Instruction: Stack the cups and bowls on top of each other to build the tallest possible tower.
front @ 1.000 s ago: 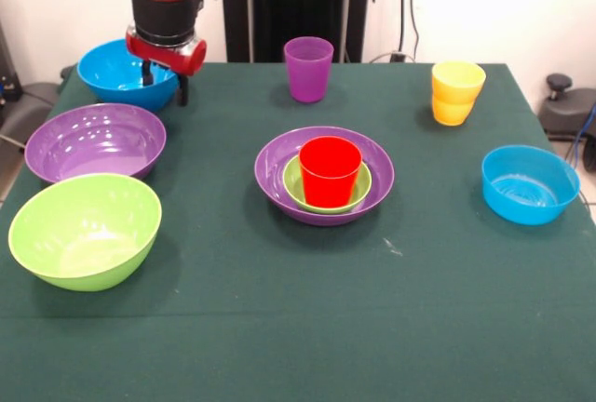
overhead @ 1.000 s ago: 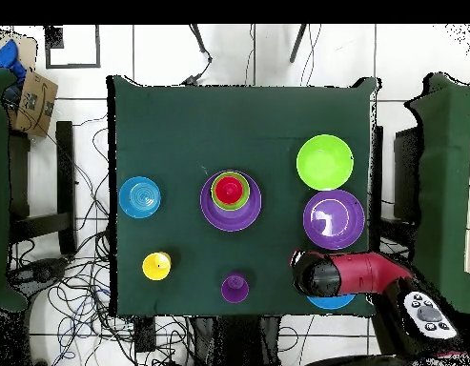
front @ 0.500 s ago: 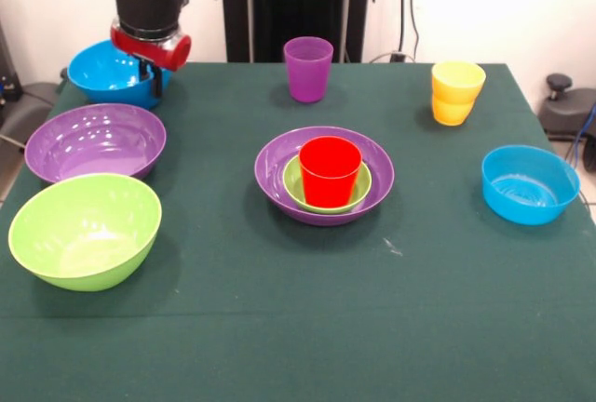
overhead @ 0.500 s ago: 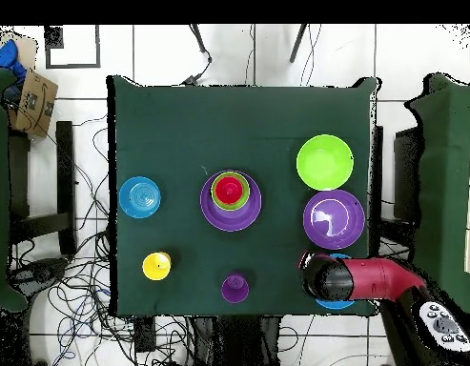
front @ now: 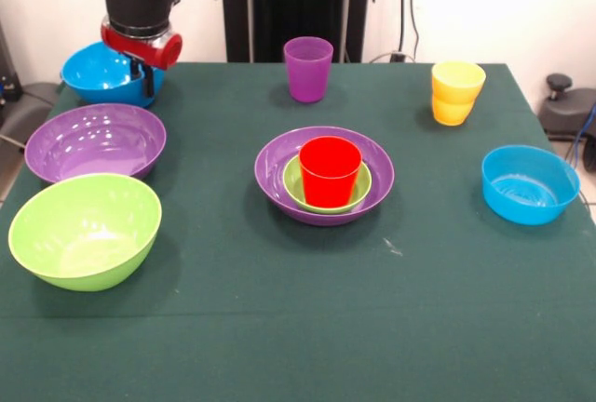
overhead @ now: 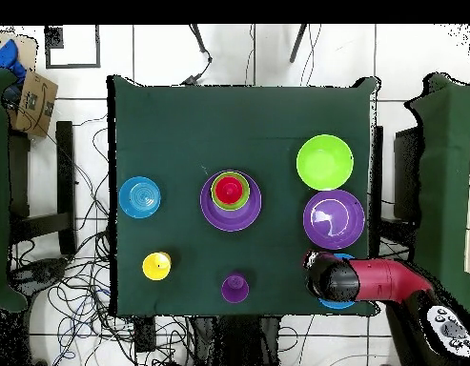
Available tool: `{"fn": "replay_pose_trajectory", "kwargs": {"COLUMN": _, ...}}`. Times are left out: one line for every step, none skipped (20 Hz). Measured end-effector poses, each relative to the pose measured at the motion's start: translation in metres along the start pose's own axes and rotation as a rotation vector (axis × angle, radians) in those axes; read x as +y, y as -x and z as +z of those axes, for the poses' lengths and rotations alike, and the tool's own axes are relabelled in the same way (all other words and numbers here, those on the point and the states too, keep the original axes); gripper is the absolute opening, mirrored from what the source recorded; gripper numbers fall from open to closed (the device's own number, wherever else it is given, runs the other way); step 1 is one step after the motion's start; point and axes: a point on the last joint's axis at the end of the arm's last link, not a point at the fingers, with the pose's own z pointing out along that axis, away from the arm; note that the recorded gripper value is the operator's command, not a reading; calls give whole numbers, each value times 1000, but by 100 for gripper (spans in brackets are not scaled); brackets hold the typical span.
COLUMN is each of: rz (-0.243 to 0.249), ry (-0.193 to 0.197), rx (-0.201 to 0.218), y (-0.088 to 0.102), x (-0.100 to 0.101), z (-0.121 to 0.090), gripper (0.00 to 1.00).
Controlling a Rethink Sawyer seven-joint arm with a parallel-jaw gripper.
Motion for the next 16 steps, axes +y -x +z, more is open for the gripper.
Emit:
{"fn": "replay_pose_trajectory", "kwargs": {"rz": 0, "ry": 2, "rx": -1, "y": 1, "x": 0, "z": 0, "gripper": 0}}
{"fn": "replay_pose_trajectory", "kwargs": {"rz": 1, "ry": 3, "rx": -1, "y": 1, "x": 1, "z": 0, "gripper": 0}}
{"fn": "replay_pose_trajectory", "kwargs": {"rz": 2, "ry": 5, "rx": -2, "y": 1, "x": 0, "z": 0, "gripper": 0}}
{"fn": "replay_pose_trajectory", "kwargs": {"rz": 2, "ry": 6, "rx": -2, "y": 1, "x": 0, "z": 0, "gripper": 0}}
{"fn": "replay_pose_trajectory", "kwargs": {"rz": 5, "ry": 8, "rx": -3, "y": 2, "x": 0, "z": 0, "gripper": 0}}
{"fn": "replay_pose_trajectory", "kwargs": {"rz": 6, "ry": 9, "rx": -3, "y": 2, "x": 0, "z": 0, "gripper": 0}}
{"fn": "replay_pose_trajectory", "kwargs": {"rz": 7, "ry": 11, "rx": -3, "y": 2, "x": -1, "z": 0, "gripper": 0}}
{"fn": "replay_pose_trajectory", "kwargs": {"rz": 7, "ry": 11, "rx": -3, "y": 3, "x": -1, "z": 0, "gripper": 0}}
{"fn": "replay_pose_trajectory", "kwargs": {"rz": 7, "ry": 11, "rx": -3, "y": 3, "x": 0, "z": 0, "gripper": 0}}
{"fn": "replay_pose_trajectory", "kwargs": {"rz": 8, "ry": 11, "rx": -2, "y": 3, "x": 0, "z": 0, "gripper": 0}}
{"fn": "replay_pose_trajectory", "kwargs": {"rz": 11, "ry": 10, "rx": 2, "y": 3, "x": 0, "z": -1, "gripper": 0}}
{"fn": "replay_pose_trajectory", "kwargs": {"rz": 14, "ry": 9, "rx": 5, "y": 3, "x": 1, "z": -2, "gripper": 0}}
{"fn": "replay_pose_trajectory", "kwargs": {"rz": 16, "ry": 7, "rx": 8, "y": 3, "x": 1, "z": -2, "gripper": 0}}
{"fn": "replay_pose_trajectory", "kwargs": {"rz": 27, "ry": 4, "rx": 24, "y": 5, "x": 3, "z": -6, "gripper": 0}}
{"fn": "replay_pose_trajectory", "kwargs": {"rz": 29, "ry": 3, "rx": 30, "y": 6, "x": 4, "z": -7, "gripper": 0}}
{"fn": "replay_pose_trajectory", "kwargs": {"rz": 32, "ry": 2, "rx": 35, "y": 6, "x": 5, "z": -9, "gripper": 0}}
